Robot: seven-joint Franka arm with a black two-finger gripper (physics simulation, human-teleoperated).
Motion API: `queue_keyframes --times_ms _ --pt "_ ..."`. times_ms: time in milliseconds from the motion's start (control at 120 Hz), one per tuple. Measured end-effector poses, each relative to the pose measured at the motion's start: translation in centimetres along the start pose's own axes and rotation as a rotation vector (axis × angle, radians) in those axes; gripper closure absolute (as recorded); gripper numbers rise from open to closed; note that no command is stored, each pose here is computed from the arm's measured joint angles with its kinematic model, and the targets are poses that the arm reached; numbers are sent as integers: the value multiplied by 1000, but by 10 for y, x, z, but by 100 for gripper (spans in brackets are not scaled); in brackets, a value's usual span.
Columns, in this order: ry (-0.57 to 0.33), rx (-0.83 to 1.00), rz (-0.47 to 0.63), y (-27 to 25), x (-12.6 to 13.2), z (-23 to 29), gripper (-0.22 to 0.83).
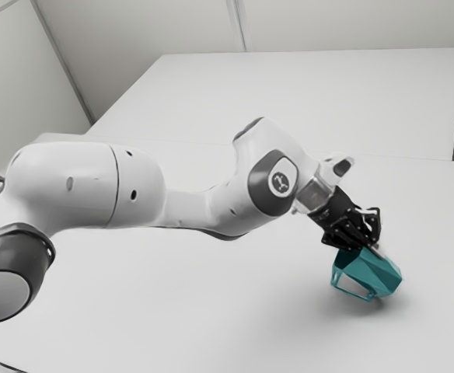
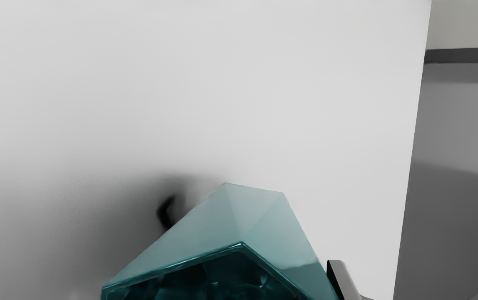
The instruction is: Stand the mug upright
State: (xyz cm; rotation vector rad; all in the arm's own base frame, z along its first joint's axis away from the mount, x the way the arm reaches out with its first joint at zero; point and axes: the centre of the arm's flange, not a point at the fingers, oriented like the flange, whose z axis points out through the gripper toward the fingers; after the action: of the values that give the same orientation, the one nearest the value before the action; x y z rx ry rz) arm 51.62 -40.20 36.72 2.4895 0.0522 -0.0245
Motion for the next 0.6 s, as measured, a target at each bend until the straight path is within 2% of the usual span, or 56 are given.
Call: queue_keyframes --times_ms 308,600 --pt "23 305 112 -52 34 -97 78" --pt "34 600 102 -135 67 -167 78"
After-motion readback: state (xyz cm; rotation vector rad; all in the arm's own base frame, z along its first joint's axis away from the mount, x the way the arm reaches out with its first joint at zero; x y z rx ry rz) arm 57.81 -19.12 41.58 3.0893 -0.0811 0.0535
